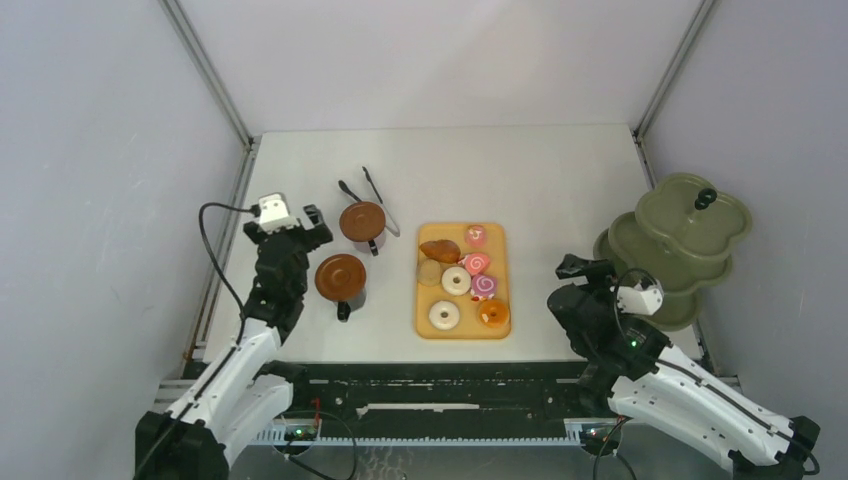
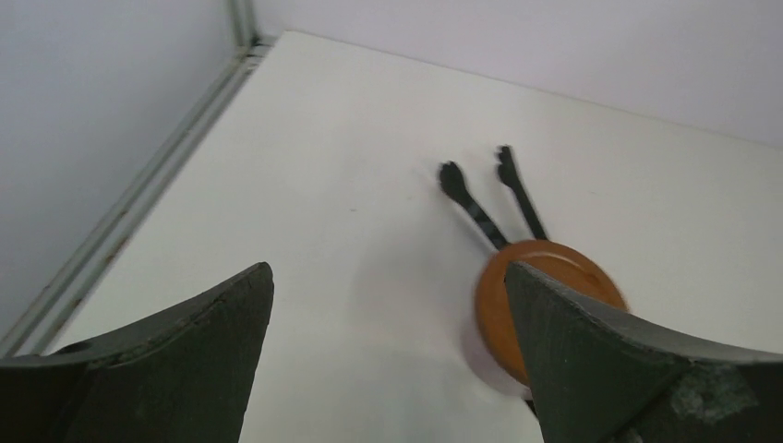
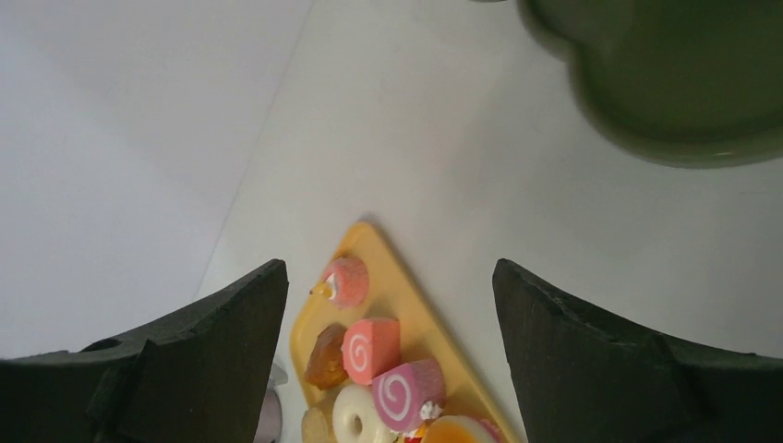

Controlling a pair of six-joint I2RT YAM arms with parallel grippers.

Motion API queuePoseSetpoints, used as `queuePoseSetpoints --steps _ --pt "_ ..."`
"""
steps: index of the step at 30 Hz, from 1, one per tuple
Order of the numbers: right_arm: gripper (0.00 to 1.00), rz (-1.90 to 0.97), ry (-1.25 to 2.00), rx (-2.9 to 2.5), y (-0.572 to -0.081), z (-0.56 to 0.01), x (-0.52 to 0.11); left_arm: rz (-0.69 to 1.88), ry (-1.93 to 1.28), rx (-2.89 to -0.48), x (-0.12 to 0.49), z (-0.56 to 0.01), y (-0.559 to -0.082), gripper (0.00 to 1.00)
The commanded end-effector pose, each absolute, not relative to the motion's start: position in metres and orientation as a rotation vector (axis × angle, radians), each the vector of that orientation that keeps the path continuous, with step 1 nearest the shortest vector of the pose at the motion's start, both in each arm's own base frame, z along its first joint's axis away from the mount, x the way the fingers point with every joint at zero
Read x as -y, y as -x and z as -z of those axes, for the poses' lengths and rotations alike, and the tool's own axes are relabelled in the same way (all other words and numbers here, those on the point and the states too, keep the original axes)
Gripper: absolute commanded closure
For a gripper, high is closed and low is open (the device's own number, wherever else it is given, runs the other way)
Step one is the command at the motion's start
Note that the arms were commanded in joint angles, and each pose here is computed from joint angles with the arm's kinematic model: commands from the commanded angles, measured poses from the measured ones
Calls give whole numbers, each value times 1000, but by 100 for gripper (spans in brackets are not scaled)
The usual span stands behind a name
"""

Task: Serve the afternoon tea
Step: Move the desert table to the center of the board.

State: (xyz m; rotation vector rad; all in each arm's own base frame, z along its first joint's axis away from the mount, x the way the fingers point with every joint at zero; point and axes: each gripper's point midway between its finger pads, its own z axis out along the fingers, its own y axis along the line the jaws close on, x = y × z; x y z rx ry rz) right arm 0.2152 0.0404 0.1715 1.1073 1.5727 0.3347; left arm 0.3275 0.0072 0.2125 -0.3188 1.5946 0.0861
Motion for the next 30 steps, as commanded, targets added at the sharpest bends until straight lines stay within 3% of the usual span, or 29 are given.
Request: queuePoseSetpoints --steps 1,9,17,30 --pt "11 -296 -1274 -1440 -200 -173 -5 -8 210 -1613 40 -248 -332 0" --pt "12 -226 -1378 -1313 -186 -170 28 83 -3 -1632 125 -266 -324 0" --pt "15 -202 -1441 -1172 -176 -175 54 162 -88 -1611 171 -272 -310 0" --pt "24 -143 -1473 -1067 -181 -173 71 249 -95 -1586 188 -264 -297 0"
